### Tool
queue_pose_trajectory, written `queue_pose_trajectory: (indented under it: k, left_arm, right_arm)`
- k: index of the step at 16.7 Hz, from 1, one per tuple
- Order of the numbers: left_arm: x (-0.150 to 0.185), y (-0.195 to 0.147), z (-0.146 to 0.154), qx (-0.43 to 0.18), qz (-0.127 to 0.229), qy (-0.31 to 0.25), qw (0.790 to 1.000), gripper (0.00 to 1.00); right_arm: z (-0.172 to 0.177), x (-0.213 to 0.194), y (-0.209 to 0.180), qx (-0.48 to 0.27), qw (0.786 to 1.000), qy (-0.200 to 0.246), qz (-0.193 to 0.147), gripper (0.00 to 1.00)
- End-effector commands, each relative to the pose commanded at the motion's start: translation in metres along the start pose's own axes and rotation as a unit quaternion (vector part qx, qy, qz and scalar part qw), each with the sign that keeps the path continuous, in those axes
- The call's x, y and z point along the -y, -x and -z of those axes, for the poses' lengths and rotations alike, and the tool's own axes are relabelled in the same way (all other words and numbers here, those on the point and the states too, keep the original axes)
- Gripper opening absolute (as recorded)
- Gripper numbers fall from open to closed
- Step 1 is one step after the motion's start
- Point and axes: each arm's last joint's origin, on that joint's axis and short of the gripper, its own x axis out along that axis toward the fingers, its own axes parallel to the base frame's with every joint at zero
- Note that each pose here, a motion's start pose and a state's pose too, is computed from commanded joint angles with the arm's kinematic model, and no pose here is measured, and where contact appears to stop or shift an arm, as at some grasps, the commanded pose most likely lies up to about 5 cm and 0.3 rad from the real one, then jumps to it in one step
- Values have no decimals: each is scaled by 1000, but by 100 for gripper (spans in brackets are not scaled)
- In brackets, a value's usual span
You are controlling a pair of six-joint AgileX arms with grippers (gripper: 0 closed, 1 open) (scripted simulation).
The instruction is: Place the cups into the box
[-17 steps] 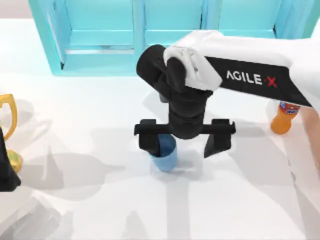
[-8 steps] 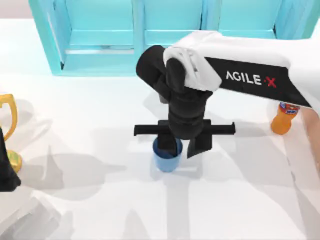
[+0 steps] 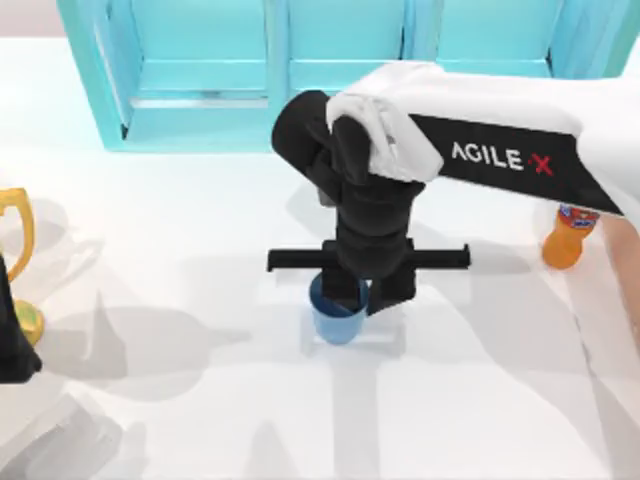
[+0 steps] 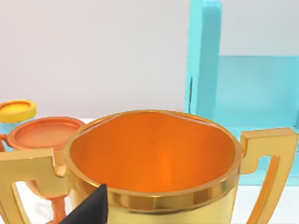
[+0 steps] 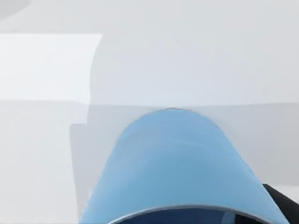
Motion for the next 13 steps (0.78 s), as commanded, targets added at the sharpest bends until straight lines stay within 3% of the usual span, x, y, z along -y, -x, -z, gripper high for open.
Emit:
queue_pose_trajectory:
  k: [5, 13]
  left_arm:
    - [0, 0, 0, 0, 0, 0, 1000, 100]
    - [0, 0, 0, 0, 0, 0, 1000, 100]
  right_arm:
    - [-3, 13, 13, -1, 1000, -1, 1, 0]
    - [-1, 98, 99, 1, 1000, -1, -1, 0]
